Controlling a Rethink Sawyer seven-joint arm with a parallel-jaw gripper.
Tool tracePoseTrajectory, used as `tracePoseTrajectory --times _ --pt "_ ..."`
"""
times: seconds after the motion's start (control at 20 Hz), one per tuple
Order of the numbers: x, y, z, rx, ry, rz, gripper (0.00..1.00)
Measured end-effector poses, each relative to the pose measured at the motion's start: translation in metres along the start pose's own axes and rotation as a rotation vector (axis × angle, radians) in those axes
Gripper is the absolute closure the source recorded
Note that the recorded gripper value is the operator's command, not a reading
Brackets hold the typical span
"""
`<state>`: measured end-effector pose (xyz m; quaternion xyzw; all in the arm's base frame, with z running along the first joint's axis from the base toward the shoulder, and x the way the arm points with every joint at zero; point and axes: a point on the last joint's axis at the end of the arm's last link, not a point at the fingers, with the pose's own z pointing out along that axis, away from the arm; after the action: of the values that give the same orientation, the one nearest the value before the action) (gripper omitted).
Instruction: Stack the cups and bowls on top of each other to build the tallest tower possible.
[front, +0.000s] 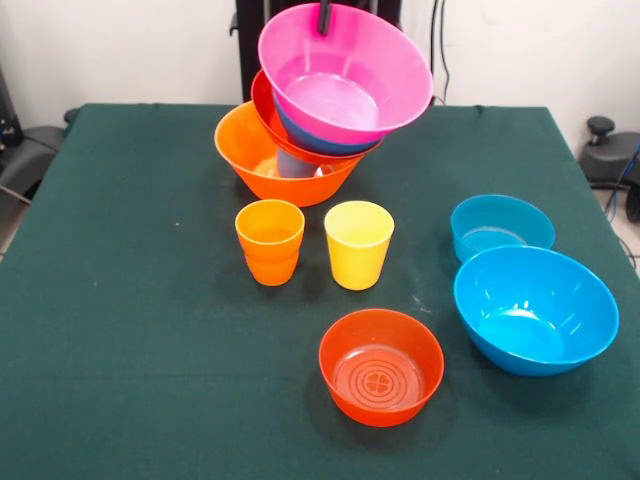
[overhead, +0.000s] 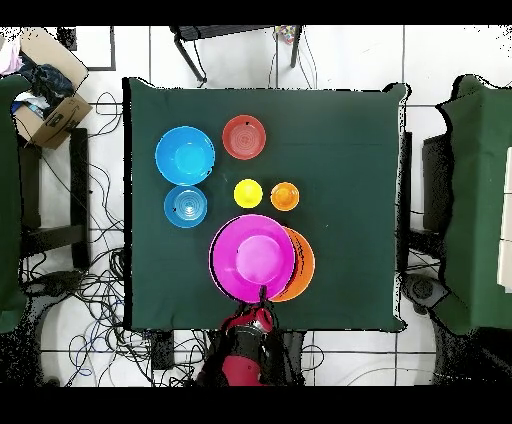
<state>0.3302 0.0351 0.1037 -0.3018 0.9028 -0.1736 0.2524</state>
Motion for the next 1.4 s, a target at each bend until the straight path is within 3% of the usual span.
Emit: tracePoseTrajectory --times 0.7,1.4 --pt "-0.004 -0.004 -0.001 0.009 -0.017 -0.003 0.00" --pt "0.014 -0.011 0.018 -0.013 0.014 -0.004 0.00"
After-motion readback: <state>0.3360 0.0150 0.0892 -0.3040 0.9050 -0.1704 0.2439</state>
